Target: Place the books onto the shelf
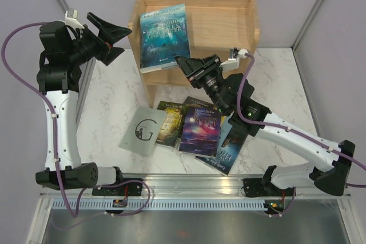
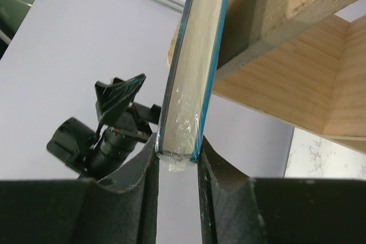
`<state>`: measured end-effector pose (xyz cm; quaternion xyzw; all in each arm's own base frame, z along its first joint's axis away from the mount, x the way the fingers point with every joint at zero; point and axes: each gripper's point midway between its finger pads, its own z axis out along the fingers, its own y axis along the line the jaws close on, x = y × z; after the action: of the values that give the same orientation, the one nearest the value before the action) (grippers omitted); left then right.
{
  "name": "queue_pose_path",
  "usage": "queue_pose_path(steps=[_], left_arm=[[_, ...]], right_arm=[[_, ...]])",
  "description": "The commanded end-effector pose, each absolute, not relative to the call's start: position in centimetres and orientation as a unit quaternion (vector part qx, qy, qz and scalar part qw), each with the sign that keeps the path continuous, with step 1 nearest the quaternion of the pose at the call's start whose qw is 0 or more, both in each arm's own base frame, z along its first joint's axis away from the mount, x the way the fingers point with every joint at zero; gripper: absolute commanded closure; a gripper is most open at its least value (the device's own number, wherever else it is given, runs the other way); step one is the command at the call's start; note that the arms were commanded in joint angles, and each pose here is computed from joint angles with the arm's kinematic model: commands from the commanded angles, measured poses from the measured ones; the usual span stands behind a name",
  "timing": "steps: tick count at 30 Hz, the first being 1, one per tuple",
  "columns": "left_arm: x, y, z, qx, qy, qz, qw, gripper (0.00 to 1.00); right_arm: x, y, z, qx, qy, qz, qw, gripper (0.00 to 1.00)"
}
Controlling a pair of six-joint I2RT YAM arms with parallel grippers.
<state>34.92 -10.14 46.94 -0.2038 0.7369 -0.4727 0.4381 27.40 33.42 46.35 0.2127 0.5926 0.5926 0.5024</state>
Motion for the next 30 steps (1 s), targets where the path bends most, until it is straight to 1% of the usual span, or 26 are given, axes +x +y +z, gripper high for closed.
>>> queue_pose_path(steps=[1, 7, 11, 16, 19, 20, 22, 23, 26, 29, 30], left_arm=[[32.3, -9.0, 47.4, -0.178, 0.746, -0.418, 0.486, 0.0], [30.4, -8.6, 45.3, -0.174, 0.76, -0.398, 0.484, 0.0], [29.2, -8.7, 44.0, -0.172, 0.766, -0.392, 0.479, 0.0], [28.2, -8.7, 42.5, -0.168, 0.774, -0.384, 0.475, 0.0], [27.7, -8.7, 40.6, -0.174, 0.783, -0.378, 0.462, 0.0], [27.7, -8.6, 40.2, -0.176, 0.785, -0.376, 0.46, 0.0], [27.1, -8.5, 39.6, -0.178, 0.786, -0.371, 0.461, 0.0], [27.0, -8.5, 38.8, -0.181, 0.79, -0.369, 0.455, 0.0], [26.5, -8.1, 37.7, -0.187, 0.794, -0.355, 0.457, 0.0], [26.1, -7.8, 36.8, -0.191, 0.799, -0.342, 0.456, 0.0], [26.1, -7.8, 36.6, -0.191, 0.8, -0.341, 0.454, 0.0]], right_arm=[[27.5, 32.3, 53.5, 0.262, 0.509, 0.649, 0.5, 1.0], [30.0, 33.1, 53.9, 0.314, 0.506, 0.629, 0.499, 1.0], [31.3, 33.6, 52.4, 0.346, 0.505, 0.617, 0.495, 1.0], [32.4, 34.2, 51.5, 0.36, 0.514, 0.602, 0.494, 1.0], [32.9, 34.4, 51.0, 0.366, 0.516, 0.6, 0.491, 1.0], [33.1, 34.4, 50.8, 0.367, 0.517, 0.598, 0.49, 0.96], [33.2, 34.6, 50.8, 0.362, 0.52, 0.601, 0.487, 0.8], [33.6, 34.6, 50.6, 0.358, 0.523, 0.599, 0.488, 0.62], [33.5, 35.2, 50.5, 0.339, 0.539, 0.605, 0.478, 0.33], [32.9, 35.4, 49.8, 0.326, 0.555, 0.604, 0.47, 0.24], [32.7, 35.4, 49.6, 0.325, 0.558, 0.603, 0.468, 0.23]])
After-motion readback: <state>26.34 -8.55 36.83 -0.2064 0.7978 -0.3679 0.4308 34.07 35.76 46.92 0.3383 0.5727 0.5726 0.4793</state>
